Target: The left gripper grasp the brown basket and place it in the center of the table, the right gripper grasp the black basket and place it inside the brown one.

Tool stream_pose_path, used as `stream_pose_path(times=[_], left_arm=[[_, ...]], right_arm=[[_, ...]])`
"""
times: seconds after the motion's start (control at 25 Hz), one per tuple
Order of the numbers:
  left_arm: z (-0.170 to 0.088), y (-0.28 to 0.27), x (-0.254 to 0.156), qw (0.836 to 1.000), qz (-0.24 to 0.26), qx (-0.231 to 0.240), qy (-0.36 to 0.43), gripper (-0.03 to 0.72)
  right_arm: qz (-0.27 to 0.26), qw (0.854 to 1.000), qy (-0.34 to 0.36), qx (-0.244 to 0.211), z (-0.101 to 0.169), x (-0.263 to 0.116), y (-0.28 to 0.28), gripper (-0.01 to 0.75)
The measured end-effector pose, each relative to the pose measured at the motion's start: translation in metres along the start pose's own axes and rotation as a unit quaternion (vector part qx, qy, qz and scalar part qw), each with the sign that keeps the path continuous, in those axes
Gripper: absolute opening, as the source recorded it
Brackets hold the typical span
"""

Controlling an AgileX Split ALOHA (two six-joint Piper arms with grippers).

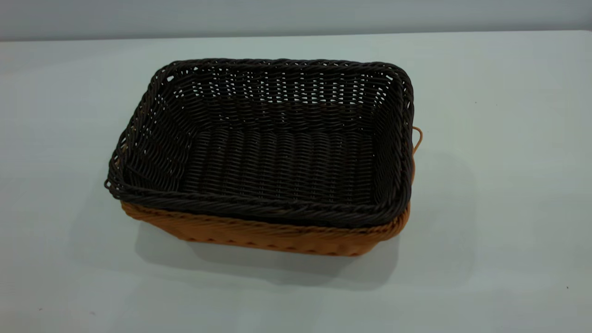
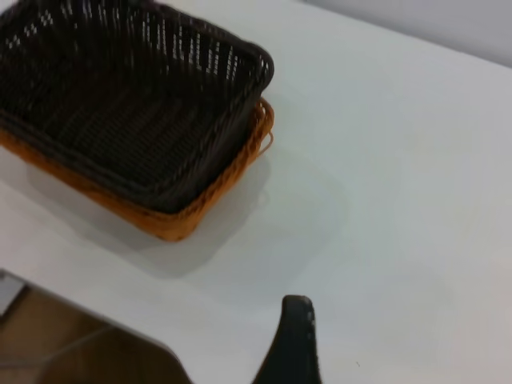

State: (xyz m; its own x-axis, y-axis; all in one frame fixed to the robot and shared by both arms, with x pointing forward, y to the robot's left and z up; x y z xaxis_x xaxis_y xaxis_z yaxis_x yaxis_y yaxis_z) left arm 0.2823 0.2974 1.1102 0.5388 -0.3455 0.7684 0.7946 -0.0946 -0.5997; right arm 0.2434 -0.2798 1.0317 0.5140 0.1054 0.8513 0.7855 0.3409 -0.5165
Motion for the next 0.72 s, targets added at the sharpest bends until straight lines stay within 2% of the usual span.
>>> stream_pose_path(times=[0.4,0.72], left_arm=[[-0.018,0.012,-0.051,1.000,-0.014,-0.014,-0.019,0.562],[-0.025,0.030,-0.070,1.000,-0.011,-0.019,-0.021,0.562]], right_arm=[[-0.005,1.000,0.009,-0.001,0.000,0.000,-0.001,0.594],[-0.005,1.000,0.010,-0.001,0.000,0.000,-0.001,0.594]])
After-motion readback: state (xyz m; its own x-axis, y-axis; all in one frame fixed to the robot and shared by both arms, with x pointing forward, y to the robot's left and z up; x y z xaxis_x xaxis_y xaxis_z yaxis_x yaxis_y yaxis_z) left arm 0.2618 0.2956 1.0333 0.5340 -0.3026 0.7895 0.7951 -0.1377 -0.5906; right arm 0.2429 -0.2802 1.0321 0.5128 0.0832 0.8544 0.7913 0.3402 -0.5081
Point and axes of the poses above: a point on each arm's last joint axis where the gripper is mounted, y pointing out along that axis toward the gripper, z along the wrist's bending axis when the last joint is at zero, x = y × z, the point moved 2 cm from there along y, pointing out along that axis toward the gripper, and after that the axes turned 11 degrees about y, right-handed, at the moved point
